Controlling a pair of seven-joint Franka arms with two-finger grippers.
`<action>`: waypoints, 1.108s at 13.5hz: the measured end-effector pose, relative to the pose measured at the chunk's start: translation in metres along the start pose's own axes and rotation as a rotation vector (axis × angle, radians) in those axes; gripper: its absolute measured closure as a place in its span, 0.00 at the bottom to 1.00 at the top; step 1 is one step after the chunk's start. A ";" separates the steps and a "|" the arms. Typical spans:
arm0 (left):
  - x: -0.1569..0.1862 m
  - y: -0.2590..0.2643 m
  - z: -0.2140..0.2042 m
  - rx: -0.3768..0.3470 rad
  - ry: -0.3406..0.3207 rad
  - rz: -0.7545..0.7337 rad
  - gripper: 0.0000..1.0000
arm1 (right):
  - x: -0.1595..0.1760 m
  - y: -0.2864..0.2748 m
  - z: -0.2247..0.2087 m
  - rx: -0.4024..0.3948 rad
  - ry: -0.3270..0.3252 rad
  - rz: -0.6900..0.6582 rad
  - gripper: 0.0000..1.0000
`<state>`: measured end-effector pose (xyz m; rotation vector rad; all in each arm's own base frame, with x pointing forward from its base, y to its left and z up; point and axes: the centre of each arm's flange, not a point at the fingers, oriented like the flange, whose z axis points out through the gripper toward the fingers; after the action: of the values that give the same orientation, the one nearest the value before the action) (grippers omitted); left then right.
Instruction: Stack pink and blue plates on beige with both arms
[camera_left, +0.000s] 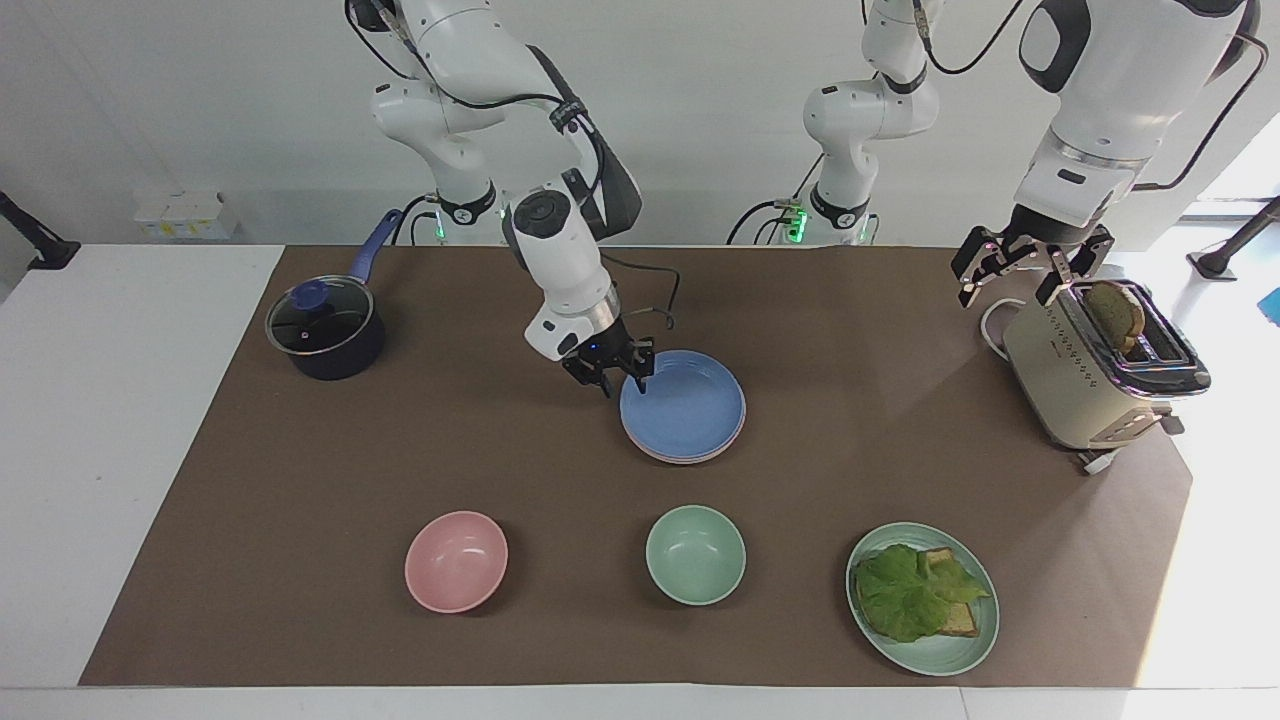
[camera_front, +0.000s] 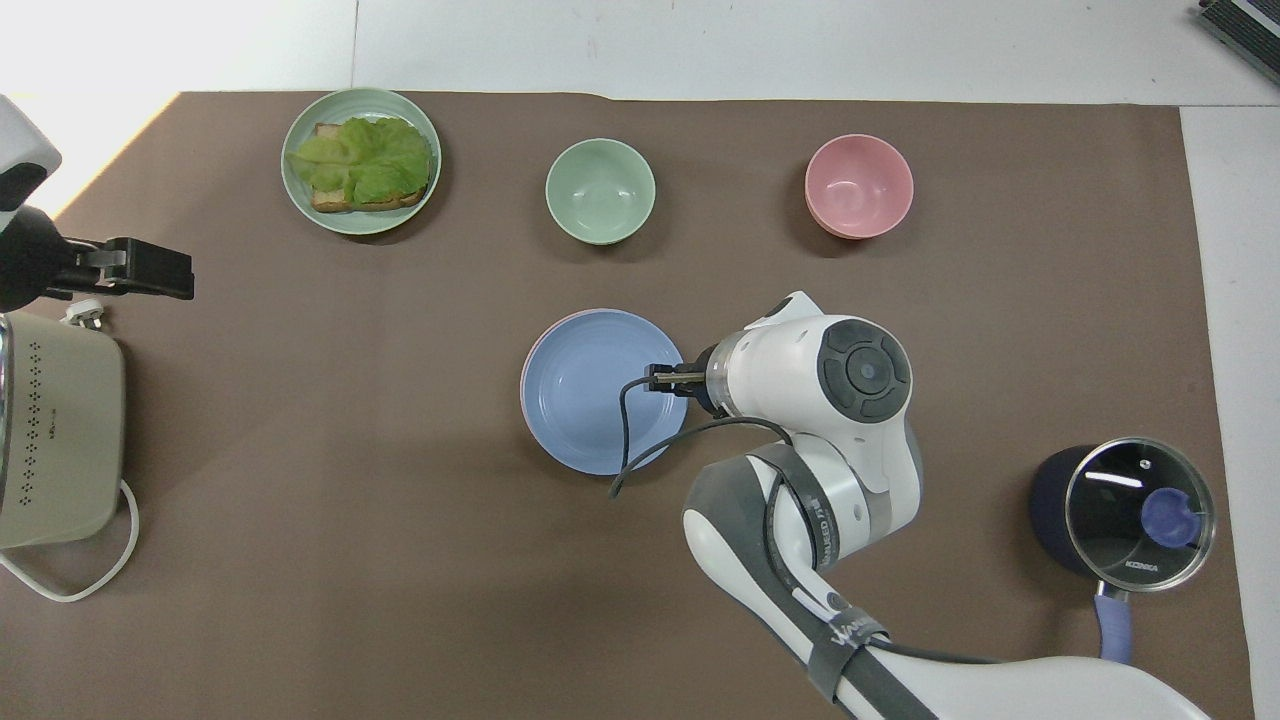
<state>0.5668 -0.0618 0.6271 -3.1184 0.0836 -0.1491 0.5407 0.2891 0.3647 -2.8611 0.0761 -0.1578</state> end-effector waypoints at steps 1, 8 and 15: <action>0.000 0.000 0.000 0.000 0.000 0.000 0.00 | 0.007 0.006 -0.009 0.003 0.018 0.013 0.19; 0.000 0.000 0.000 0.000 0.000 0.000 0.00 | 0.055 0.126 -0.143 -0.033 0.140 0.109 0.00; 0.000 0.000 0.000 0.000 0.000 0.000 0.00 | 0.060 0.200 -0.269 -0.253 0.086 0.098 0.00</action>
<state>0.5668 -0.0618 0.6271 -3.1184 0.0836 -0.1491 0.5622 0.0202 0.5736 -3.0928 0.2711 -0.2688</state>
